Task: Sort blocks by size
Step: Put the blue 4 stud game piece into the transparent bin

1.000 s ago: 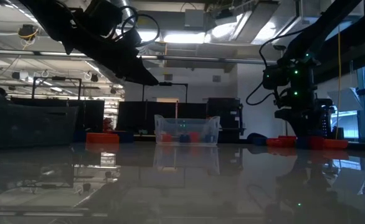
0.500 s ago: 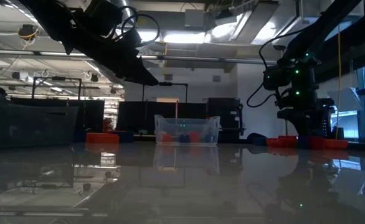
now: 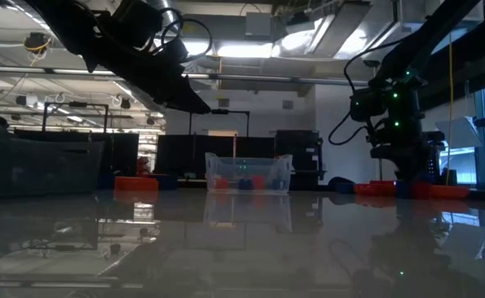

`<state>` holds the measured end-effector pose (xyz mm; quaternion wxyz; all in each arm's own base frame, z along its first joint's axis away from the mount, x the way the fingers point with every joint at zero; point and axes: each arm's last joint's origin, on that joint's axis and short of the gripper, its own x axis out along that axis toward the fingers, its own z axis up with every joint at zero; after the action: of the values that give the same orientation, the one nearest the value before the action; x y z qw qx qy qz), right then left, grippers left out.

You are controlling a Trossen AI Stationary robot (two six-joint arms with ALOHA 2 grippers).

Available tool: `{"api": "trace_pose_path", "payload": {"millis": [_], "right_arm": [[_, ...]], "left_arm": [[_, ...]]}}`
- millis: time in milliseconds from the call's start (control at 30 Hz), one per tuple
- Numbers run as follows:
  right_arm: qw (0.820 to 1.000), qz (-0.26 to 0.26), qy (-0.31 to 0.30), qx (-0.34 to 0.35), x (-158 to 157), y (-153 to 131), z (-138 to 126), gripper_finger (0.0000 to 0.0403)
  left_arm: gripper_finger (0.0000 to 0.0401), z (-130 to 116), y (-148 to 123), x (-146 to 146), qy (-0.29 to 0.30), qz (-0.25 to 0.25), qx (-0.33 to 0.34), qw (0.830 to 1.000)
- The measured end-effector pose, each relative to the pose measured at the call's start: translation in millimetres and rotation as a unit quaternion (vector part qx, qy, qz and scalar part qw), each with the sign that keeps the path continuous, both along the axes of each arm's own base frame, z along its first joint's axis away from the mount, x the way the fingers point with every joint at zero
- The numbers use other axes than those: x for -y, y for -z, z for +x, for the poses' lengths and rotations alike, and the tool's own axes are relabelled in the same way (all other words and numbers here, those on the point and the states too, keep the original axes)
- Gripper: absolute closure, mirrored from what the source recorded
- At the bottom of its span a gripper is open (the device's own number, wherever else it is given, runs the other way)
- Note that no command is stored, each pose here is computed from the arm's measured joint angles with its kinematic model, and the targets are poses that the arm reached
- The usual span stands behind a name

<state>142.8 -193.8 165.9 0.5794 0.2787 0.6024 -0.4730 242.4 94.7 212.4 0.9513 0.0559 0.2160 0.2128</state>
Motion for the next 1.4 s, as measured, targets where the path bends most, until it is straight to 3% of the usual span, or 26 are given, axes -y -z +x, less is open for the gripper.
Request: {"api": "trace_pose_path", "payload": {"millis": [500,667,1067,1200,1400], "right_arm": [[0.999,0.027,-0.037,-0.012,-3.3,0.6,-1.7,0.0396],[0.998,0.033,-0.047,-0.010,-2.6,-2.4,-0.7,0.0386],[0.997,0.046,-0.069,0.000,1.3,-46.0,8.2,0.0379],[0.995,0.030,-0.090,0.027,0.7,-53.5,20.6,0.0398],[0.985,0.008,-0.132,0.107,-0.4,-61.7,43.3,0.0395]], "left_arm": [[0.0191,0.0,0.0,-0.1,0.002,0.005,-0.002,1.000],[0.0191,0.0,0.0,-0.1,0.004,0.008,-0.004,1.000],[0.0191,0.0,0.0,-0.1,0.004,0.010,-0.005,1.000],[0.0191,0.0,0.0,0.0,0.005,0.011,-0.006,1.000],[0.0191,0.0,0.0,-0.1,0.005,0.012,-0.006,1.000]]}}
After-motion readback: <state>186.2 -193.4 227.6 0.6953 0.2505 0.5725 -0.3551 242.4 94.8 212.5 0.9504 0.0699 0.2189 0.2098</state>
